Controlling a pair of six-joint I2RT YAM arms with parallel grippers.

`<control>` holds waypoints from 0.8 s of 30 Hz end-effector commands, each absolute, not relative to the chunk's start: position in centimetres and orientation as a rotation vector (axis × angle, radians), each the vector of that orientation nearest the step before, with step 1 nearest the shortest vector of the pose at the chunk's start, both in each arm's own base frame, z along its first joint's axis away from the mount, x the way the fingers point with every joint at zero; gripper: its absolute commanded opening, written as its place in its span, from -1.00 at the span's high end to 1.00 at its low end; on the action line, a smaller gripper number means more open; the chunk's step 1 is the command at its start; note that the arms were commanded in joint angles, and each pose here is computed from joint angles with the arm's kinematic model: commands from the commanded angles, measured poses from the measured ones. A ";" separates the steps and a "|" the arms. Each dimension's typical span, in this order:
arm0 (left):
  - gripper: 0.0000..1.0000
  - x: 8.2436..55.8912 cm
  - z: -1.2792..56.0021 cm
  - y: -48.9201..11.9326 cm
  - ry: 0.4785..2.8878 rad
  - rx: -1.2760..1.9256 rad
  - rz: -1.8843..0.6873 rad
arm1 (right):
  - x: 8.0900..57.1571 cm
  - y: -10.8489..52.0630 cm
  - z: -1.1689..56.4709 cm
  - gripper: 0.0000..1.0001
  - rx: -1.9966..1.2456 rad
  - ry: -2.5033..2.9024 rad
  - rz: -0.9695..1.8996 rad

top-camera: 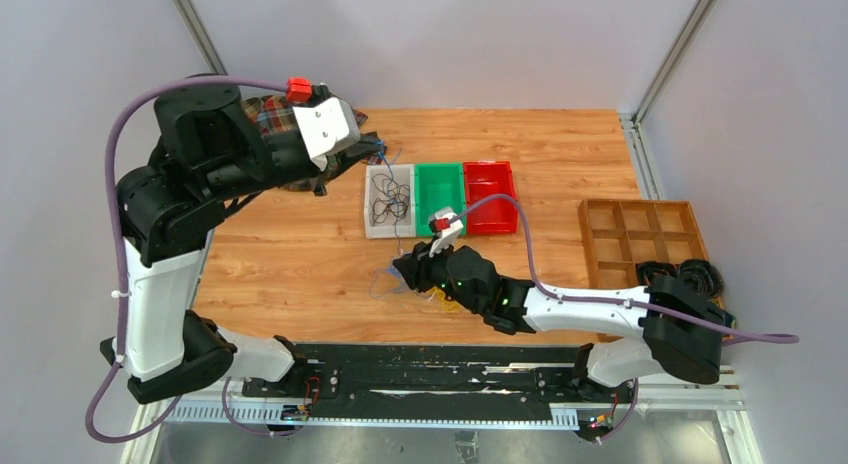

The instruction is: Untangle the cables

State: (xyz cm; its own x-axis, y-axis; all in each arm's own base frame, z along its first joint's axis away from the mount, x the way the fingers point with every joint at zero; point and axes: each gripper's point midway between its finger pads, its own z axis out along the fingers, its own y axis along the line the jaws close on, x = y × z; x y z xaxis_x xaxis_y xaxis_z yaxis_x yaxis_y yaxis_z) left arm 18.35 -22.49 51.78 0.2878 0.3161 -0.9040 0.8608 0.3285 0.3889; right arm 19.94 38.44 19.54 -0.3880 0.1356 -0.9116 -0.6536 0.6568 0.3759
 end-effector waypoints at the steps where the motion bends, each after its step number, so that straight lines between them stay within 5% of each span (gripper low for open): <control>1: 0.99 20.6 55.3 -20.6 1.209 1.150 -0.313 | 20.9 37.2 17.0 0.42 -0.336 1.830 0.858; 24: 0.99 21.2 71.7 -13.1 0.791 0.619 0.051 | 20.4 36.1 10.8 0.31 -0.376 1.971 0.767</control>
State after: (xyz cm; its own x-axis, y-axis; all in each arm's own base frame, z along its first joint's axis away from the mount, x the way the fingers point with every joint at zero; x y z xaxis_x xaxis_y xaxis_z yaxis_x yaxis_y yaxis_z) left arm 22.31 -15.46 66.77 0.6244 0.3016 -0.7205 0.3278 0.7361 0.5922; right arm 20.08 37.08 12.81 -0.4737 0.0641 -0.8784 -0.5833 0.7245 0.3674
